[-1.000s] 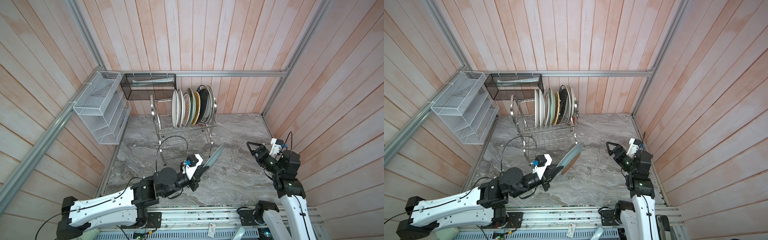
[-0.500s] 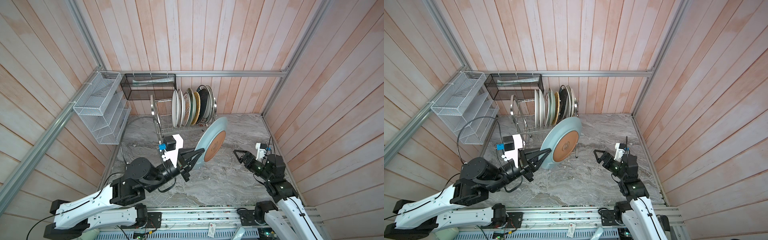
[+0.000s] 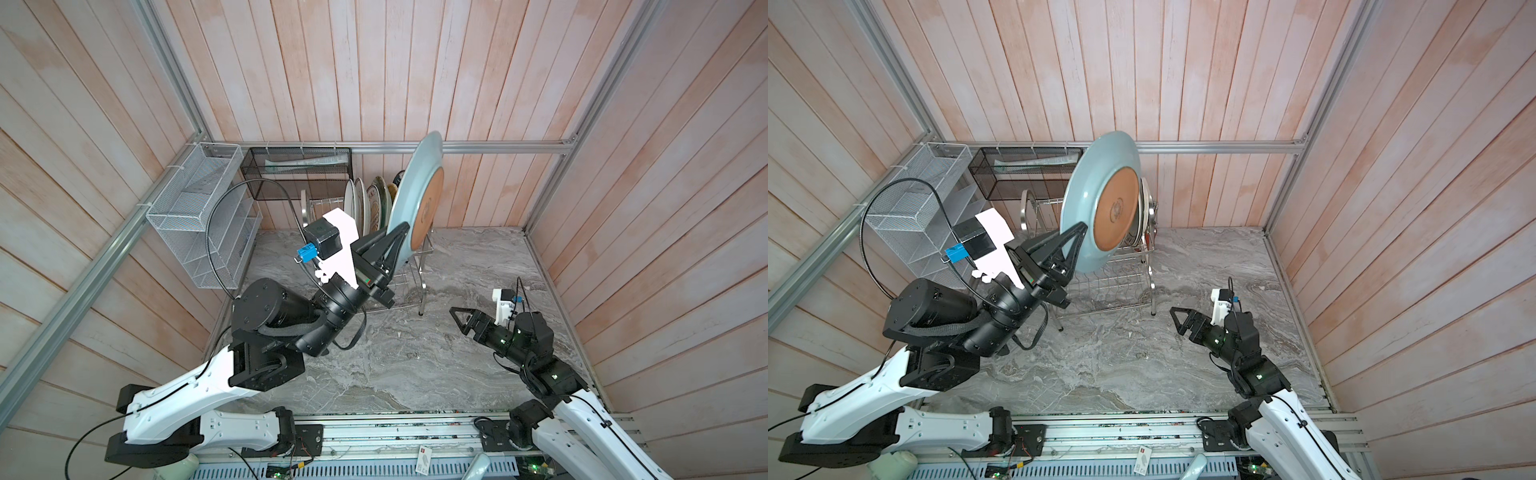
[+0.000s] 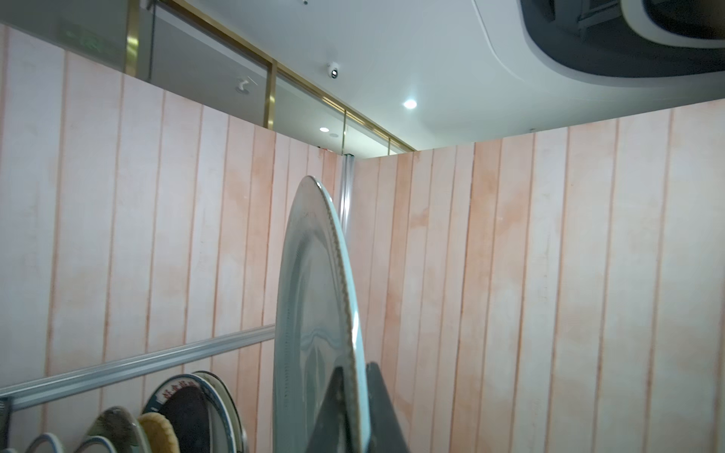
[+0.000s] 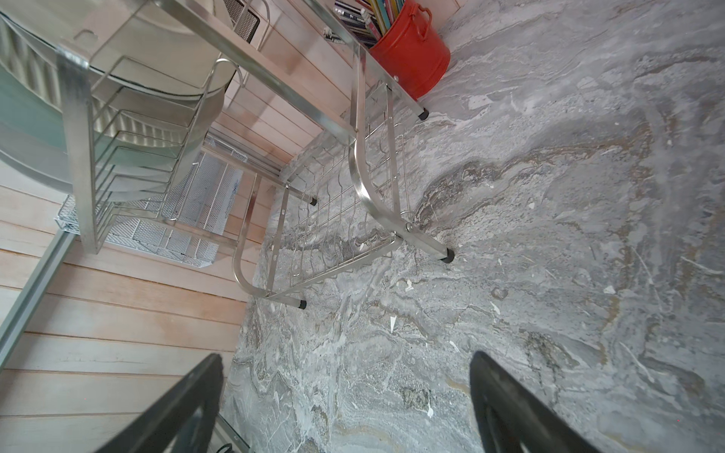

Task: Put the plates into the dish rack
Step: 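Swing the green plate up with the left gripper toward the rack, then lower the green plate into the front rack slot with the left gripper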

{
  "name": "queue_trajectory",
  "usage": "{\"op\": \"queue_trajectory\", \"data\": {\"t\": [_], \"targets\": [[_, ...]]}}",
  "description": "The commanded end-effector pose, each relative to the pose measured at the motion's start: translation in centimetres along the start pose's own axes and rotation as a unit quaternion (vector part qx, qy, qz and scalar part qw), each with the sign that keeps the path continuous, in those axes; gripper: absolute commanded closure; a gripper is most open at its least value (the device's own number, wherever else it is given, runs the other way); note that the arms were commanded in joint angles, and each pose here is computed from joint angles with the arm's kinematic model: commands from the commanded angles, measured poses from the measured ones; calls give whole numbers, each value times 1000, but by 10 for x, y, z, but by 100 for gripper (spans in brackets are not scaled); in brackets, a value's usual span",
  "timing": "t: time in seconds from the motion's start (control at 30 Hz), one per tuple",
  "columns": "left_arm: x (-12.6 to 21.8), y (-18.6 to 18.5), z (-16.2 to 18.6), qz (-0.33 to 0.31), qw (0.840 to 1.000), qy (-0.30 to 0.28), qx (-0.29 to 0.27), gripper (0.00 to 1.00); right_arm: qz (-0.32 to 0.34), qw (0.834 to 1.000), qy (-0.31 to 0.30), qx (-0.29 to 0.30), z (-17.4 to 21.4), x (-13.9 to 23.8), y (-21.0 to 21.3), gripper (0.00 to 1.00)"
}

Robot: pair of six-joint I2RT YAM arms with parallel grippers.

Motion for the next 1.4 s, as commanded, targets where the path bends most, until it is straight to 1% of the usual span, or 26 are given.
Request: {"op": "queue_trajectory", "data": {"t": [0.0,0.17,0.37,0.5,0.6,0.77,0.87,1.03,1.37], "targets": [[1,11,-51,-67,991,-105,-46,100,-2,1000,-13,17,-1,-4,2,2],[-7,30,-66,-134,980,-120,-89,100,-11,1000,0,22,3,-11,6,2],[-8,71,-77,-188,974,-103,-77,100,-23,999,8,33,4,-18,14,2],[-10,93,-71,-214,972,-74,-69,100,-28,998,15,47,5,-23,22,2],[-10,113,-67,-229,970,-58,-51,100,-32,998,20,54,6,-26,27,2],[-16,149,-55,-234,972,-24,3,100,-33,997,25,58,8,-29,29,2],[-21,164,-47,-239,971,-8,23,100,-34,997,27,58,9,-29,29,2],[-28,176,-37,-249,968,-3,31,100,-34,997,32,56,14,-30,27,2],[-37,202,-4,-304,951,23,52,100,-36,997,30,62,12,-30,28,2]]}}
Point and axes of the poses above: each gripper's point midway between its finger pads, its own x axis back along the fingers, its own y axis along the line the jaws close on, z = x × y, the point moved 10 cm from there along x, back along the fingers, and after that the axes turned 14 degrees about x, right-handed, at the moved point
